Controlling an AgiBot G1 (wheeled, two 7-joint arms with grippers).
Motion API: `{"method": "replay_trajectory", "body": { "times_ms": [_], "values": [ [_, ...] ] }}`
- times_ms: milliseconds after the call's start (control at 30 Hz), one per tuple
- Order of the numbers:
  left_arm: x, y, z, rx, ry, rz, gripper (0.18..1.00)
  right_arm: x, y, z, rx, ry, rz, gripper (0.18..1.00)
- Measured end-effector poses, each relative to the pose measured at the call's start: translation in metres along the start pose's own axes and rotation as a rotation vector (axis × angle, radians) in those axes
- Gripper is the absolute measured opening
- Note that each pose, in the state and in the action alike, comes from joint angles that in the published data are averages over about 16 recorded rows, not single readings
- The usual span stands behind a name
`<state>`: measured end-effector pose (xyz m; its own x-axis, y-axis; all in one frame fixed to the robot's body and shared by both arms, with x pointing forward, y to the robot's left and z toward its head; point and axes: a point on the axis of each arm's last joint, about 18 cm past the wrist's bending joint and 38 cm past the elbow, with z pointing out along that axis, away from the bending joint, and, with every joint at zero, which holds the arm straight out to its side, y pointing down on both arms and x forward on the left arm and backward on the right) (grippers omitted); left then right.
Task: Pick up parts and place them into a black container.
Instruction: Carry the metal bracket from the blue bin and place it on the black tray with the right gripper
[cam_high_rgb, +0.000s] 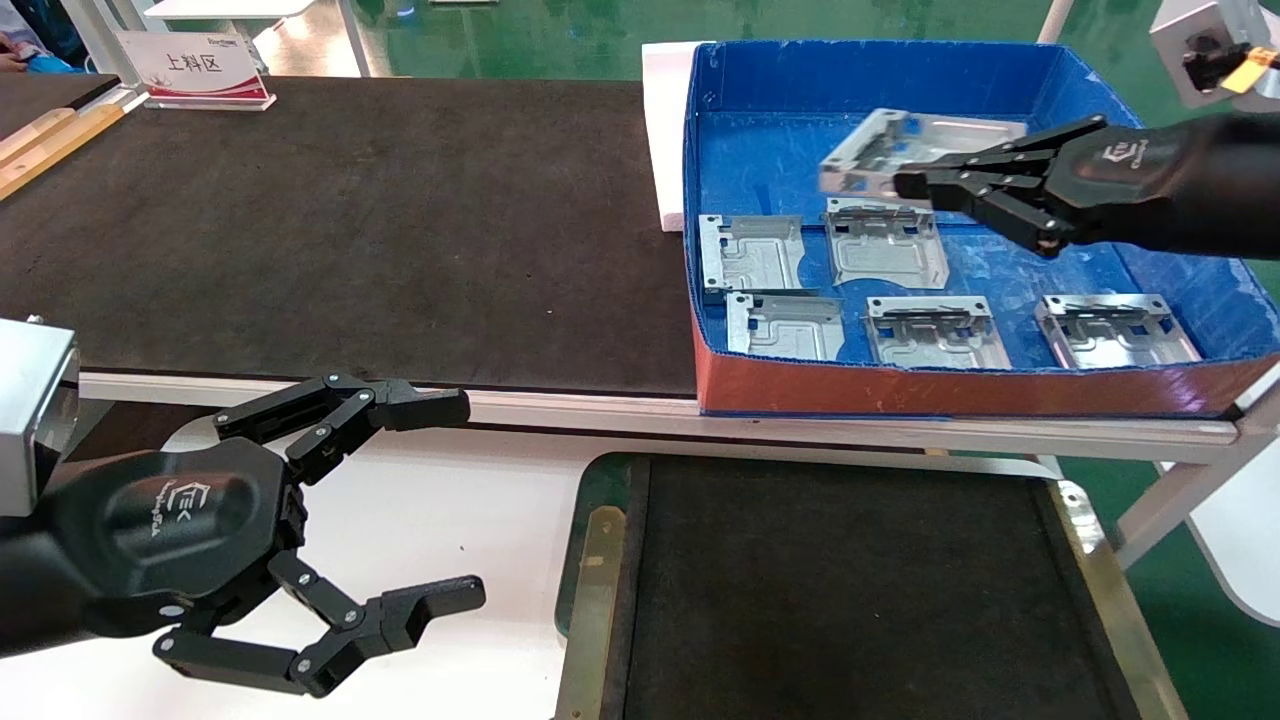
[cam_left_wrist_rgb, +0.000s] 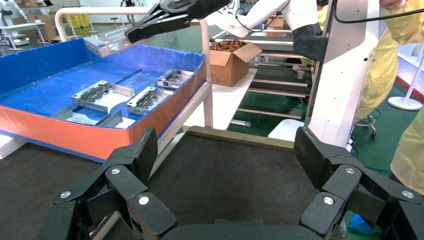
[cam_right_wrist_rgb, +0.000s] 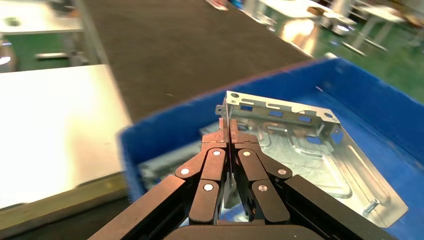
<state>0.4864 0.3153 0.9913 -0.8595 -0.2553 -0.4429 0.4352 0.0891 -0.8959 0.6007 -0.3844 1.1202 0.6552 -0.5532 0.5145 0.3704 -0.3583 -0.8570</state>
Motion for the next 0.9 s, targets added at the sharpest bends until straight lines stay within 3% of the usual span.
{"method": "replay_trajectory", "body": {
  "times_ms": [300, 533, 900],
  "values": [
    [0.000, 0.000, 0.000, 0.000, 0.000, 0.000, 1.001, -0.041, -0.017, 0.005, 0.014, -0.151, -0.066, 0.192],
    [0.000, 0.000, 0.000, 0.000, 0.000, 0.000, 1.001, -0.088, -0.021, 0.010, 0.015, -0.269, -0.081, 0.192],
    [0.000, 0.000, 0.000, 0.000, 0.000, 0.000, 1.001, -0.159, 0.012, 0.020, -0.034, -0.409, -0.046, 0.192]
  ]
}}
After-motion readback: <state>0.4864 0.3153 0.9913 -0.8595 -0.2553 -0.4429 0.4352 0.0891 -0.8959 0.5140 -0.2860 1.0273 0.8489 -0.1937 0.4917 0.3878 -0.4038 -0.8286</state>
